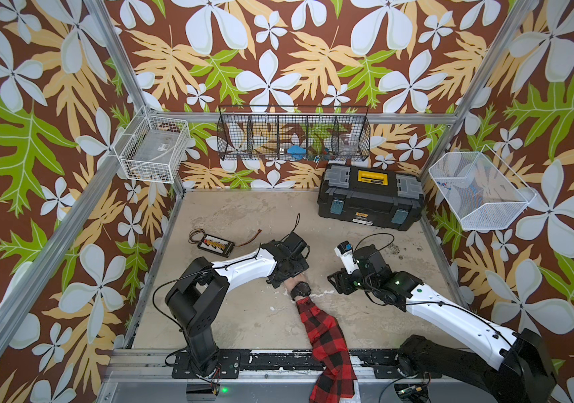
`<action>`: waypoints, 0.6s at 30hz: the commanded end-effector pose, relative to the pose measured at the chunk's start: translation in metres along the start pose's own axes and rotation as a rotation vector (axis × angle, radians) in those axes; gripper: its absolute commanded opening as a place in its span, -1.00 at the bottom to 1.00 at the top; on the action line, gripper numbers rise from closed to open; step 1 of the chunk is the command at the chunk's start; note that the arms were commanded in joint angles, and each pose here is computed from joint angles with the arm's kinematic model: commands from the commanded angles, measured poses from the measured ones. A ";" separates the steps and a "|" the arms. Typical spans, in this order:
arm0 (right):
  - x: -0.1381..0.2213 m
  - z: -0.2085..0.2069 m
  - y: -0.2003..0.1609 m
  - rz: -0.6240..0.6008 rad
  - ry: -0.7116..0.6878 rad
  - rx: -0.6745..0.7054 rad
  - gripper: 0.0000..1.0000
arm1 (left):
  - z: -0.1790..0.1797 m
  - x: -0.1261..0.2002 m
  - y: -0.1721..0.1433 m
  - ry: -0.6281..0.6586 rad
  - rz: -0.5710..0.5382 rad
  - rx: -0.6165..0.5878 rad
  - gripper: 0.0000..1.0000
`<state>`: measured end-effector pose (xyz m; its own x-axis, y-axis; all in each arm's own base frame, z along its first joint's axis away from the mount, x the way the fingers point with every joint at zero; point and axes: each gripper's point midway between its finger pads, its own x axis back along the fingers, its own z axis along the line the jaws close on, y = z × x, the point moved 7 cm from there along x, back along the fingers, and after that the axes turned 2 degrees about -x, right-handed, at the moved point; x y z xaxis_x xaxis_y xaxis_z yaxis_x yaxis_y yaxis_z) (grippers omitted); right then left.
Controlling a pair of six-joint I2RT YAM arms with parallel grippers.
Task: Take off the watch
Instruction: Adjust the hand at the center of the board.
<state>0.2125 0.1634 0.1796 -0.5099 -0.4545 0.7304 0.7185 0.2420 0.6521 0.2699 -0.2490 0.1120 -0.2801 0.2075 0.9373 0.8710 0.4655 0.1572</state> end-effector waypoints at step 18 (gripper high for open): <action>0.005 -0.005 0.004 -0.022 -0.061 0.030 0.38 | -0.005 -0.018 -0.014 0.090 0.062 -0.033 0.56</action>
<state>0.2148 0.1584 0.1829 -0.5456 -0.4145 0.7283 0.7004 0.2516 0.6679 0.2649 -0.2646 0.0953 -0.1948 0.1687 0.9662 0.8925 0.4391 0.1032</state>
